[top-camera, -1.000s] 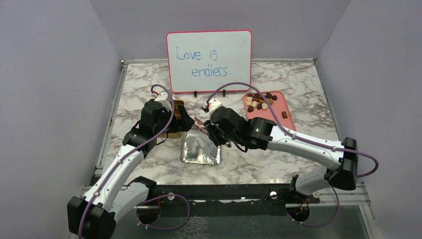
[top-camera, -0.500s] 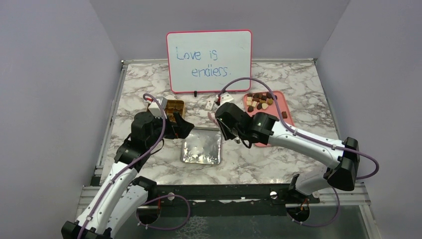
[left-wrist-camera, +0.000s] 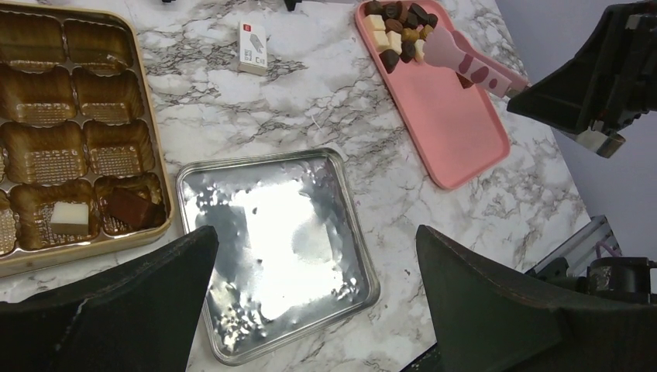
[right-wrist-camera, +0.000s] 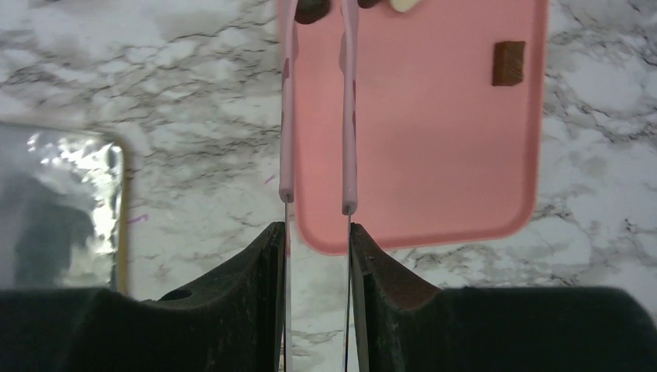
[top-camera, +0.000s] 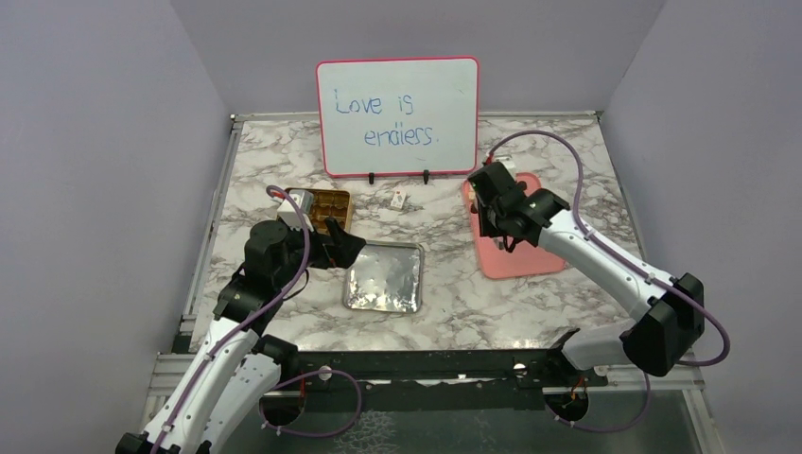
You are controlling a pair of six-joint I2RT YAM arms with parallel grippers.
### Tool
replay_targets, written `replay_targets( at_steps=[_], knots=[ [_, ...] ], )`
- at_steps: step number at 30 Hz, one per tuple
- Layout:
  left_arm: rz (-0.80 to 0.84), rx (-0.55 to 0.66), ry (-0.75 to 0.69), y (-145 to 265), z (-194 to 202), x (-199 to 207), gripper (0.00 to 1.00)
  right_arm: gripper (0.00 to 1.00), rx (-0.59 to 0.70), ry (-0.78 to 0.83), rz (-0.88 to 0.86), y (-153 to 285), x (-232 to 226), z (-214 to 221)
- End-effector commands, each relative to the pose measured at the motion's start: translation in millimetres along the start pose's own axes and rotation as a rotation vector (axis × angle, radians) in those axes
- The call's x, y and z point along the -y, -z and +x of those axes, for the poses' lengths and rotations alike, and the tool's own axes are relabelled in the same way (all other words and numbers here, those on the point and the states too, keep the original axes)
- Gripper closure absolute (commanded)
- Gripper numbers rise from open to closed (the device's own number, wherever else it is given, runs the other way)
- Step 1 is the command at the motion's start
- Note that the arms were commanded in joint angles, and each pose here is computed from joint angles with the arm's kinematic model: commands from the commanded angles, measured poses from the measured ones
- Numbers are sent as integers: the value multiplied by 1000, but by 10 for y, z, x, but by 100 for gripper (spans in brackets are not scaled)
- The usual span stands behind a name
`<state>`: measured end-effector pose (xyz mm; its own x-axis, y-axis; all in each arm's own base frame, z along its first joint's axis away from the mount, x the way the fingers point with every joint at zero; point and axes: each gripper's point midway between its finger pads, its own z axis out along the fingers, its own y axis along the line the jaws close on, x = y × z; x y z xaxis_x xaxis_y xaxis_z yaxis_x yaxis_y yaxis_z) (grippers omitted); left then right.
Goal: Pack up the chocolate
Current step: Pick up the fake chocolate from the plate.
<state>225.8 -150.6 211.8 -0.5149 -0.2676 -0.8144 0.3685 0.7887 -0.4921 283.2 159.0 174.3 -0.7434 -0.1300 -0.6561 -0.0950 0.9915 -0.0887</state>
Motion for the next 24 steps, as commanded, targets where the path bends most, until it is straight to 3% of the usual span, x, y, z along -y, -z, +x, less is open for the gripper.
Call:
replay_targets(
  at_steps=[1, 14, 24],
  knots=[
    [-2, 6, -21, -8, -9, -7, 1, 63, -37, -59, 159, -179, 457, 77],
    [-3, 12, -31, 11, -21, -5, 1, 62, -113, -220, 257, -511, 1210, 224],
    [-2, 9, -29, 4, -17, -5, 1, 62, -128, -259, 220, -620, 1325, 301]
  ],
)
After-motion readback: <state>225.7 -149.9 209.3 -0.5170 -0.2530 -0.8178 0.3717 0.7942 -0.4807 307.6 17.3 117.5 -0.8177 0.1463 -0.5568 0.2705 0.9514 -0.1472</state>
